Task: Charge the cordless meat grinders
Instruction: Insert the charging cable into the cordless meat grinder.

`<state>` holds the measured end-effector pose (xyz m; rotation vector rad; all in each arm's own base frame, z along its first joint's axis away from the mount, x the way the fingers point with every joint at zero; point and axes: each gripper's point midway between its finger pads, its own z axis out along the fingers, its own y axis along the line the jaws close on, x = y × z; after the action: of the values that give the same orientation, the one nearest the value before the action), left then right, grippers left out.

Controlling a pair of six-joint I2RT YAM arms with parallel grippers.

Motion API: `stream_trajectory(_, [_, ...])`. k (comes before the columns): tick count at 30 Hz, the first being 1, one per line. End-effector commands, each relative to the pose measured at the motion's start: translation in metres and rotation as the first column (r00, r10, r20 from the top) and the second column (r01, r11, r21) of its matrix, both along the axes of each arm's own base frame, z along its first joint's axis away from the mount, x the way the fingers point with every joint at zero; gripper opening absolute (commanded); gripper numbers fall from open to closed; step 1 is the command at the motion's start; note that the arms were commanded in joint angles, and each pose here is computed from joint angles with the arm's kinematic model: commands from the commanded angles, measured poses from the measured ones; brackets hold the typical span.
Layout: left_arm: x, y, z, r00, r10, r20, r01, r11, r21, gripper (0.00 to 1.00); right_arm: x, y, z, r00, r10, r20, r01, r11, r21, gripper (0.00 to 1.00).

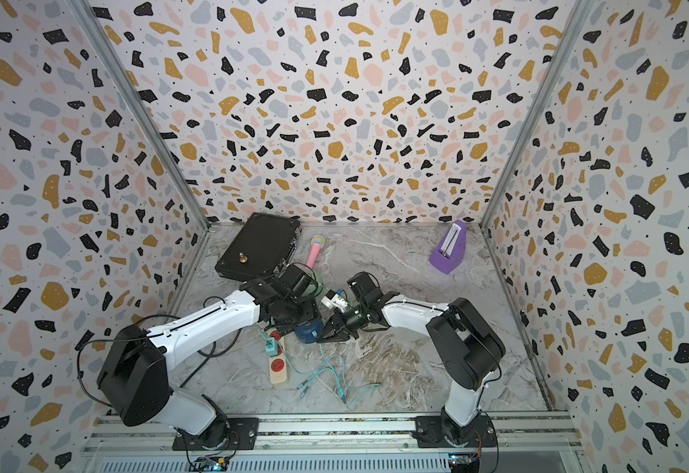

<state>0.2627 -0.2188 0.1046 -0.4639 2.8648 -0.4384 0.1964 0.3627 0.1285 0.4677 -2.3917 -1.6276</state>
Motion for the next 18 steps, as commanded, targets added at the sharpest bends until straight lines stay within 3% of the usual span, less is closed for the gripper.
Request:
stream_trajectory(1, [-0.041, -0.002, -0.018, 0.985, -0.075, -0.153, 0.078, 0.997, 0.009, 0.30, 0.046, 0.010, 0.010, 0.985, -0.117, 0.126, 0.114, 0.993, 0.024, 0.00])
stream_trajectory(10, [-0.039, 0.003, -0.016, 0.989, -0.037, -0.146, 0.037, 0.999, -0.001, 0.33, 0.036, 0.000, 0.005, 0.985, -0.106, 0.140, 0.108, 0.994, -0.007, 0.01])
stream_trajectory(18, [-0.022, 0.014, -0.007, 0.995, 0.017, -0.100, -0.017, 1.000, 0.000, 0.46, 0.015, -0.021, 0.013, 0.979, -0.066, 0.192, 0.079, 0.995, -0.062, 0.24])
